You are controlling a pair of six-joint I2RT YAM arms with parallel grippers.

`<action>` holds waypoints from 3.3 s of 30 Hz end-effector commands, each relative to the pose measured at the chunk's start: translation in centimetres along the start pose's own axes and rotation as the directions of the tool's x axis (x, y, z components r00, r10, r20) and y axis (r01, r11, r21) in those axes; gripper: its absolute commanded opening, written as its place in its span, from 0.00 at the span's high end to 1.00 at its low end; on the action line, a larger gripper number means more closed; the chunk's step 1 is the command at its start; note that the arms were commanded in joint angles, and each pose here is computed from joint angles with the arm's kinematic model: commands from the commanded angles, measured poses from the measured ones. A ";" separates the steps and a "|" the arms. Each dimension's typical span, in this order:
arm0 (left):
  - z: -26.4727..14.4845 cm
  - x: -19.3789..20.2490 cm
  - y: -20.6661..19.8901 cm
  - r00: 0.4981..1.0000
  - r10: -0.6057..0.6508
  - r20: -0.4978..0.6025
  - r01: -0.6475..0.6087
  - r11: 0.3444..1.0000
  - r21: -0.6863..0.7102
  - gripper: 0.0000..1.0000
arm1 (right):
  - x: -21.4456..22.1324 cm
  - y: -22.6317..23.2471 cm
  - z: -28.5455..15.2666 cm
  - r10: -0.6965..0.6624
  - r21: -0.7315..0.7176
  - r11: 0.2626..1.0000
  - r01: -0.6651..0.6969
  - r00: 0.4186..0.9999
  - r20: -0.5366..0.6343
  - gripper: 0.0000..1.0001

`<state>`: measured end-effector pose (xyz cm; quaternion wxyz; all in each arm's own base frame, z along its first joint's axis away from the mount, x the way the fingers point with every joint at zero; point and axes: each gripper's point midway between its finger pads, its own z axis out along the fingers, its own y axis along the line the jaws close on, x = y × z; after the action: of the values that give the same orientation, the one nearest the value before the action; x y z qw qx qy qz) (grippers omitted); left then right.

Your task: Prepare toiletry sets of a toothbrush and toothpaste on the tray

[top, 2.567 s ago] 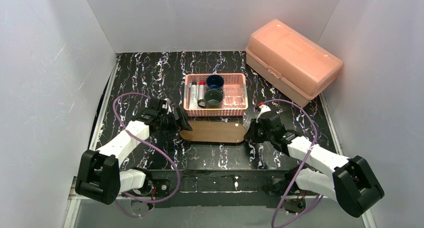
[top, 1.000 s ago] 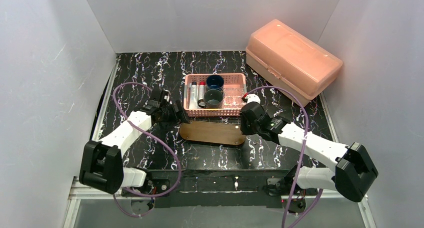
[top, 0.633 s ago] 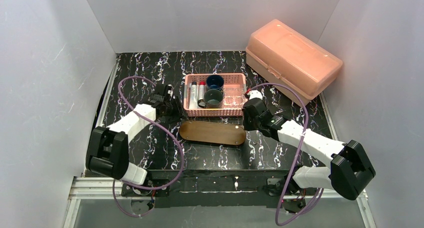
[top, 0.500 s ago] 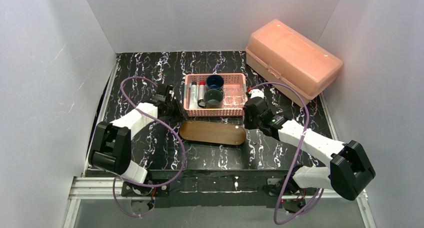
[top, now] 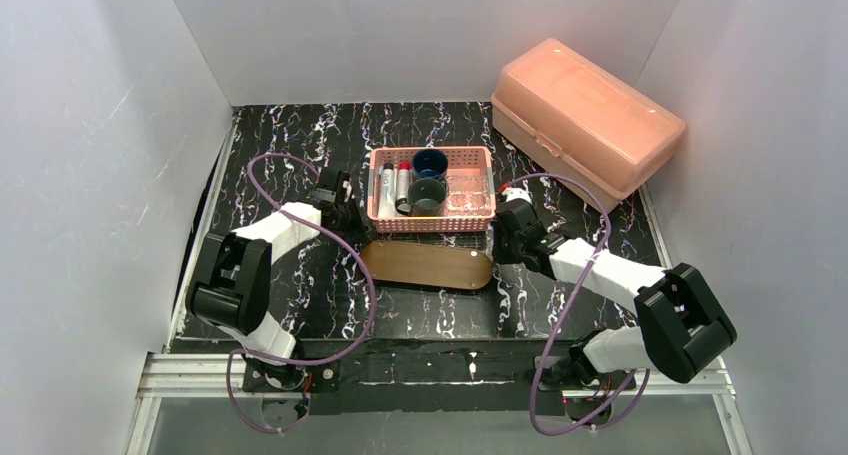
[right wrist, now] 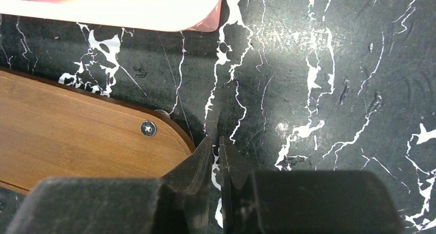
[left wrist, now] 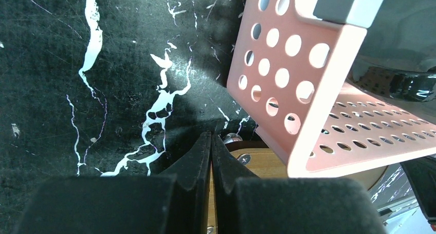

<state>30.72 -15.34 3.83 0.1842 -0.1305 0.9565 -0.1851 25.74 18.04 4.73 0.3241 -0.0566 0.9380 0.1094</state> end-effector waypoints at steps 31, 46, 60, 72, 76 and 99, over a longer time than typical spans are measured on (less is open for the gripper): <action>-3.0 6.6 2.0 1.000 0.008 -0.026 -0.007 0.999 0.040 1.00 | 4.3 1.6 -0.3 0.018 -0.160 0.987 -0.032 0.996 -0.085 0.83; -3.7 6.7 2.2 1.000 0.028 0.000 -0.028 0.999 0.028 0.99 | 3.6 1.1 -2.0 0.008 -0.122 0.992 -0.015 0.999 -0.054 0.83; -9.2 3.8 1.5 0.985 0.064 0.157 -0.065 0.998 -0.004 0.86 | -2.2 2.2 -1.8 -0.044 -0.071 0.996 0.047 0.998 0.038 0.82; -15.3 3.1 0.3 0.955 0.183 0.232 -0.193 0.981 0.019 0.70 | -2.6 3.9 1.4 -0.047 -0.101 0.994 0.048 0.999 0.009 0.82; -16.0 3.1 1.0 0.945 0.225 0.237 -0.228 0.974 -0.016 0.64 | -2.0 4.2 2.0 -0.047 -0.119 0.992 0.046 0.999 -0.010 0.83; -16.4 4.3 2.3 0.934 0.264 0.239 -0.263 0.964 -0.037 0.22 | 2.4 4.7 0.2 -0.082 -0.151 0.986 0.075 0.996 -0.039 0.83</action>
<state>20.64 -10.04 16.21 0.3295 -0.0275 0.9319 -0.1494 23.14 22.48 2.70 0.2816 -0.1278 0.9381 0.1559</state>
